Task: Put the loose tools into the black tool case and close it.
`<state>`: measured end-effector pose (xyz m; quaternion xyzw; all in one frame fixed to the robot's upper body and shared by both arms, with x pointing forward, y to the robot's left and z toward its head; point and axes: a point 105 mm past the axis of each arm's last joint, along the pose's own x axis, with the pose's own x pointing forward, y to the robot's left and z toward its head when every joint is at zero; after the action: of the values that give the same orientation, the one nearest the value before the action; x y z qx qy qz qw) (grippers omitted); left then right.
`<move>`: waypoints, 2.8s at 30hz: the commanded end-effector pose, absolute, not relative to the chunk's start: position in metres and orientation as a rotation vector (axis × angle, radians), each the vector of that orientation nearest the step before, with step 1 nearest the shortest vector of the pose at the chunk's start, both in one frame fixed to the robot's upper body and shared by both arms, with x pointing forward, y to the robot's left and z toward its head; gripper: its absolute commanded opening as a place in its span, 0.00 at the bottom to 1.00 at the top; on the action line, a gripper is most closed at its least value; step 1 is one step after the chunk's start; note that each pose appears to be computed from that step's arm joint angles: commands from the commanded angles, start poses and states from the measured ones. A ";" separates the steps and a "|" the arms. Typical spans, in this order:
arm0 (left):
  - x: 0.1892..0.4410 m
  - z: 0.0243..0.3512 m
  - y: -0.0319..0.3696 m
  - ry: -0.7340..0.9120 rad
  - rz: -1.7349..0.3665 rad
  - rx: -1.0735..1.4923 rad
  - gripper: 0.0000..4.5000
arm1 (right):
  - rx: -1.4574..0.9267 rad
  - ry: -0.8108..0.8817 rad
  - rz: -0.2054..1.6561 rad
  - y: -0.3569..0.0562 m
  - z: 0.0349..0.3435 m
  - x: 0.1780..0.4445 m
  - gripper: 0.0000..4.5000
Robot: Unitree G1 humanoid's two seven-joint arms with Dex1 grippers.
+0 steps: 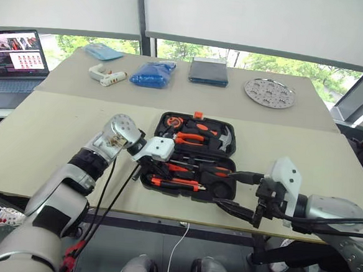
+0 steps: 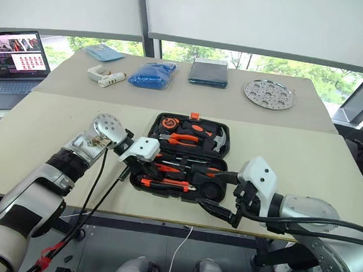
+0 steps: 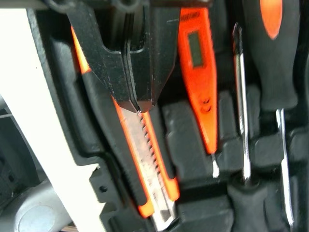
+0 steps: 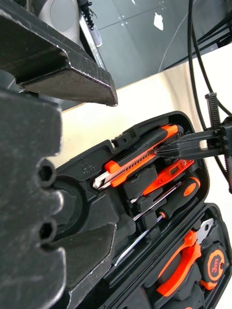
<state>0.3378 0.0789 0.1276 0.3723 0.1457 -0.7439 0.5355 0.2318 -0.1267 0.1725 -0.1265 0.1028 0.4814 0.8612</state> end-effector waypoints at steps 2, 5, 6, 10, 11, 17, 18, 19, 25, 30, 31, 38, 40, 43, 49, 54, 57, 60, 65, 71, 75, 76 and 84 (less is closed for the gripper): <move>0.344 0.122 0.088 0.383 -1.717 0.886 0.01 | -0.259 0.182 1.009 -0.127 0.181 0.230 1.00; 0.342 0.156 0.086 0.294 -1.727 0.768 0.01 | -0.250 0.185 1.010 -0.127 0.181 0.230 1.00; 0.339 0.161 0.087 0.293 -1.737 0.754 0.01 | -0.249 0.185 1.010 -0.127 0.181 0.230 1.00; 0.332 0.154 0.088 0.315 -1.764 0.800 0.01 | -0.246 0.191 1.015 -0.127 0.180 0.229 1.00; 0.330 0.151 0.088 0.320 -1.771 0.811 0.01 | -0.246 0.192 1.016 -0.127 0.180 0.228 1.00; 0.329 0.123 0.083 0.358 -1.785 0.909 0.01 | -0.248 0.194 1.016 -0.127 0.180 0.228 1.00; 0.330 0.120 0.083 0.359 -1.780 0.928 0.01 | -0.248 0.194 1.016 -0.127 0.180 0.228 1.00; 0.331 0.116 0.083 0.358 -1.775 0.948 0.01 | -0.248 0.195 1.015 -0.128 0.180 0.228 1.00; 0.338 0.109 0.085 0.324 -1.733 0.984 0.01 | -0.258 0.204 0.993 -0.131 0.178 0.227 1.00; 0.336 0.160 0.087 0.222 -1.713 0.677 0.12 | -0.278 0.243 0.897 -0.158 0.179 0.220 1.00; 0.334 0.171 0.088 0.199 -1.711 0.616 0.16 | -0.279 0.254 0.872 -0.166 0.180 0.217 1.00; 0.322 0.227 0.102 0.086 -1.665 0.387 0.69 | -0.291 0.362 0.662 -0.227 0.177 0.215 1.00; 0.320 0.231 0.103 0.095 -1.667 0.361 0.84 | -0.306 0.389 0.633 -0.235 0.172 0.220 1.00; 0.318 0.233 0.102 0.100 -1.676 0.342 1.00 | -0.326 0.416 0.620 -0.239 0.164 0.231 1.00; 0.311 0.227 0.096 0.086 -1.688 0.391 1.00 | -0.383 0.443 0.576 -0.243 0.145 0.266 1.00; 0.308 0.219 0.095 0.093 -1.682 0.443 1.00 | -0.396 0.478 0.552 -0.245 0.124 0.291 0.89; 0.307 0.218 0.096 0.095 -1.676 0.450 1.00 | -0.385 0.494 0.531 -0.248 0.114 0.302 0.70; 0.307 0.216 0.097 0.100 -1.673 0.462 1.00 | -0.366 0.505 0.504 -0.252 0.107 0.311 0.46; 0.307 0.213 0.100 0.111 -1.666 0.476 1.00 | -0.350 0.456 0.534 -0.245 0.118 0.311 0.08; 0.306 0.206 0.101 0.126 -1.670 0.504 1.00 | -0.271 0.300 0.837 -0.181 0.163 0.284 0.01; 0.306 0.200 0.101 0.130 -1.669 0.518 1.00 | -0.288 0.311 0.994 -0.136 0.161 0.265 0.01; 0.306 0.200 0.101 0.130 -1.668 0.518 1.00 | -0.298 0.318 1.018 -0.128 0.158 0.262 0.01; 0.309 0.199 0.101 0.121 -1.653 0.527 1.00 | -0.419 0.450 0.995 -0.123 0.126 0.267 0.18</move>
<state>0.3093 0.1025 0.1932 0.2188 0.0691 -0.7279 0.6462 0.2647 -0.1183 0.1242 -0.1740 0.2105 0.4799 0.8337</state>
